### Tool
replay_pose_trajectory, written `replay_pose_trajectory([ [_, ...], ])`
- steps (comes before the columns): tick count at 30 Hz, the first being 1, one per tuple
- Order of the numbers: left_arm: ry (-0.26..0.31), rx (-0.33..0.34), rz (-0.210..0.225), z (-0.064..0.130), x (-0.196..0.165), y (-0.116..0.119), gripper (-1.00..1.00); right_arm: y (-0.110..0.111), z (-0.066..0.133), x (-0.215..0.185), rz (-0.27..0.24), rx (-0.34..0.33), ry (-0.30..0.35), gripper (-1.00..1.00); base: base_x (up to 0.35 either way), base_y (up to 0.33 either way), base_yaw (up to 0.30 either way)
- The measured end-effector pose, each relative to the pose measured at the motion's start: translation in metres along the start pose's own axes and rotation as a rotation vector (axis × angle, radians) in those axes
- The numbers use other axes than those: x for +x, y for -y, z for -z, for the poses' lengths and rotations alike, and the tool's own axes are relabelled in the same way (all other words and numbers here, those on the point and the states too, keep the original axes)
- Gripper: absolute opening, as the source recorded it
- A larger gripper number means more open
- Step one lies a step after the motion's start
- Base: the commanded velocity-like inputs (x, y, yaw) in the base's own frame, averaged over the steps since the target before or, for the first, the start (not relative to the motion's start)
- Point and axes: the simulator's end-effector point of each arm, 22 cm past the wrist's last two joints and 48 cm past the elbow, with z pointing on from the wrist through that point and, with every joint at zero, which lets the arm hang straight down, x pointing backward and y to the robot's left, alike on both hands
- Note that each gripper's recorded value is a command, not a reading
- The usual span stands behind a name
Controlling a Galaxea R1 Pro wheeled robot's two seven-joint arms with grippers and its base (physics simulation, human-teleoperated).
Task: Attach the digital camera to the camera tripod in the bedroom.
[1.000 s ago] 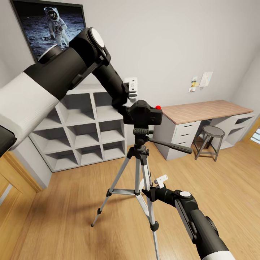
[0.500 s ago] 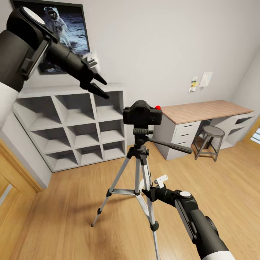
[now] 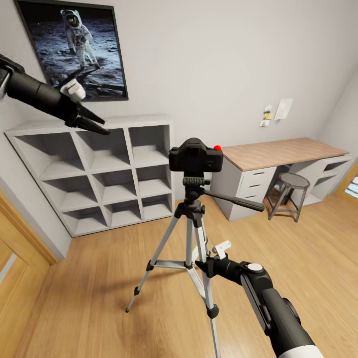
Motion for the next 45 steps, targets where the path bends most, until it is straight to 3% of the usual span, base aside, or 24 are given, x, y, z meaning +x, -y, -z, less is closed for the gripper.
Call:
replay_pose_trajectory([
  [1,-0.014,-0.016,0.043,-0.006,0.018,-0.010,1.00,0.000,0.000,0.000,0.000,-0.001,0.000,-1.00,0.000,0.000,0.000],
  [4,-0.044,-0.062,0.118,-0.019,0.052,-0.031,1.00,0.000,0.000,0.000,0.000,0.000,0.000,-1.00,0.000,0.000,0.000],
  [6,-0.087,-0.129,0.202,-0.036,0.095,-0.056,1.00,0.000,0.000,0.000,0.000,0.000,0.000,-1.00,0.000,0.000,0.000],
  [7,-0.124,-0.179,0.261,-0.045,0.128,-0.071,1.00,0.000,0.000,0.001,0.000,-0.001,0.000,-1.00,0.000,0.000,0.000],
  [9,-0.171,-0.225,0.329,-0.059,0.168,-0.084,1.00,0.000,0.000,0.000,0.000,0.000,0.000,-1.00,0.000,0.000,0.000],
  [10,-0.221,-0.265,0.388,-0.073,0.207,-0.092,1.00,0.000,0.000,0.001,0.000,-0.001,0.000,-1.00,0.000,0.000,0.000],
  [12,-0.281,-0.298,0.454,-0.089,0.251,-0.095,1.00,0.000,0.000,0.000,0.000,0.000,0.000,-1.00,0.000,0.000,0.000],
  [13,-0.341,-0.331,0.512,-0.102,0.292,-0.096,1.00,0.000,0.000,0.000,0.000,0.000,0.001,-1.00,0.000,0.000,0.000],
  [14,-0.378,-0.344,0.543,-0.110,0.316,-0.094,1.00,0.000,0.000,0.000,0.000,0.000,0.000,-1.00,0.000,0.000,0.000],
  [18,-0.524,-0.415,0.628,-0.135,0.408,-0.081,1.00,0.000,0.000,0.000,0.001,0.000,-0.001,-1.00,0.000,0.000,0.000],
  [20,-0.578,-0.449,0.633,-0.146,0.452,-0.070,1.00,0.000,0.000,0.000,0.001,0.000,0.000,-1.00,0.000,0.000,0.000],
  [22,-0.591,-0.460,0.625,-0.155,0.478,-0.061,1.00,0.000,0.000,0.000,0.000,0.000,0.000,-1.00,0.000,0.000,0.000],
  [25,-0.580,-0.447,0.628,-0.181,0.532,-0.026,1.00,0.000,0.000,0.000,0.000,0.000,0.001,-1.00,0.000,0.000,0.000],
  [26,-0.549,-0.440,0.676,-0.195,0.557,-0.002,1.00,0.000,0.000,0.001,0.000,0.000,0.001,-1.00,0.000,0.000,0.000],
  [27,-0.560,-0.427,0.710,-0.203,0.585,0.023,1.00,0.000,0.000,0.000,0.001,0.000,0.000,-1.00,0.000,0.000,0.000],
  [28,-0.540,-0.433,0.747,-0.208,0.596,0.035,1.00,0.000,0.000,0.000,0.001,0.000,0.000,-1.00,0.000,0.000,0.000],
  [29,-0.499,-0.451,0.831,-0.217,0.615,0.057,1.00,0.000,0.000,0.001,0.001,0.000,0.000,-1.00,0.000,0.000,0.000],
  [30,-0.510,-0.449,0.873,-0.220,0.639,0.081,1.00,0.000,0.000,0.000,0.001,0.000,0.000,-1.00,0.000,0.000,0.000],
  [31,-0.489,-0.463,0.910,-0.223,0.645,0.089,1.00,0.000,0.000,0.001,0.001,0.000,0.000,-1.00,0.000,0.000,0.000],
  [32,-0.459,-0.484,0.976,-0.226,0.661,0.108,1.00,0.000,0.000,0.001,0.001,0.000,0.000,-1.00,0.000,0.000,0.000],
  [35,-0.418,-0.520,1.062,-0.227,0.692,0.143,1.00,0.000,0.000,0.001,0.002,0.000,0.000,-1.00,0.000,0.000,0.000],
  [41,-0.419,-0.525,1.131,-0.233,0.731,0.214,1.00,0.000,0.000,0.001,0.002,0.000,0.000,-1.00,0.000,0.000,0.000],
  [45,-0.448,-0.484,1.153,-0.248,0.748,0.280,1.00,0.000,0.000,0.001,0.002,0.000,0.000,-1.00,0.000,0.000,0.000],
])
